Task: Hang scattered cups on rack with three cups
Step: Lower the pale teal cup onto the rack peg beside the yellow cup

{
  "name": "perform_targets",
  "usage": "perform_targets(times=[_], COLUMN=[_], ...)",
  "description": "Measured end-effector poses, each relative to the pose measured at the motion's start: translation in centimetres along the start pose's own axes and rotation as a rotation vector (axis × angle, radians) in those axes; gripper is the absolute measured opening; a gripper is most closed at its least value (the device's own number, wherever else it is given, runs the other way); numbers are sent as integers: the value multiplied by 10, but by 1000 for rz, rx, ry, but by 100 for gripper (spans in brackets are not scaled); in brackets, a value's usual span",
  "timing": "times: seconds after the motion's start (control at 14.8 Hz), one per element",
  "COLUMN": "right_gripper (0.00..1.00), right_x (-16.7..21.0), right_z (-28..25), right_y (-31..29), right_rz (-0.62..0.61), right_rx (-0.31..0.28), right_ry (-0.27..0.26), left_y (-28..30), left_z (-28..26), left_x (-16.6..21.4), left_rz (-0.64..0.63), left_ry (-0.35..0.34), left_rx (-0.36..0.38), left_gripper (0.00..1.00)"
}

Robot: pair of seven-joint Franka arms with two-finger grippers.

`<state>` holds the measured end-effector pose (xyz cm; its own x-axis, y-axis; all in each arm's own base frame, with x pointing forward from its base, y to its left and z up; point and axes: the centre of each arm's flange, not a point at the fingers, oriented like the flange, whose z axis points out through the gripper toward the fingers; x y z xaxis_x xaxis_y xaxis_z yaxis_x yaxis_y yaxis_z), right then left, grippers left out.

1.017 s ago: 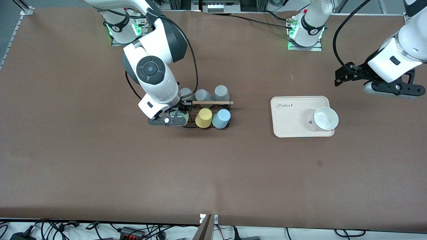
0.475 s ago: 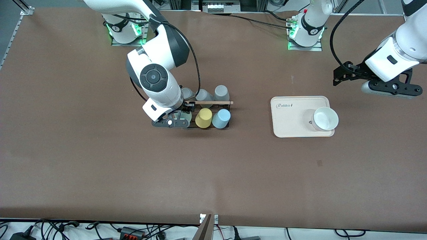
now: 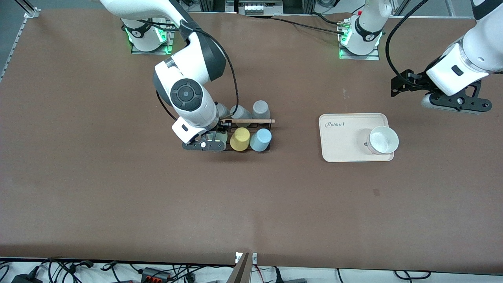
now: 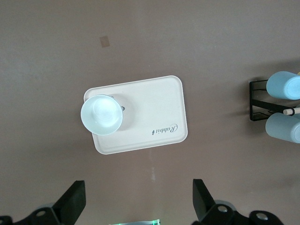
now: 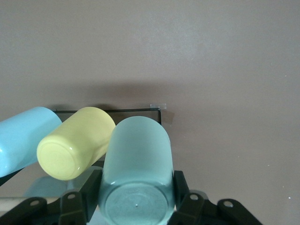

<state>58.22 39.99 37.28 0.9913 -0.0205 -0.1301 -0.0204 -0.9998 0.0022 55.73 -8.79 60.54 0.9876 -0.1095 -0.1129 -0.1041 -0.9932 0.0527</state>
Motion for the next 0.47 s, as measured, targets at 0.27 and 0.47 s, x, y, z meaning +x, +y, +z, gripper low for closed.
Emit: perform_targets(times=[0.27,0.47], right_gripper=[66,66], right_x=[1,4], right_z=[19,34], right_y=[-4,-7], right_rz=[-3,-3], right_rx=[-14,-17], right_ry=[-21,-26], left_y=[0,0], left_z=[1,1], left_x=[1,1], left_rz=[0,0], left_ry=[-2,-2], left_rx=[0,0], left_gripper=[100,100])
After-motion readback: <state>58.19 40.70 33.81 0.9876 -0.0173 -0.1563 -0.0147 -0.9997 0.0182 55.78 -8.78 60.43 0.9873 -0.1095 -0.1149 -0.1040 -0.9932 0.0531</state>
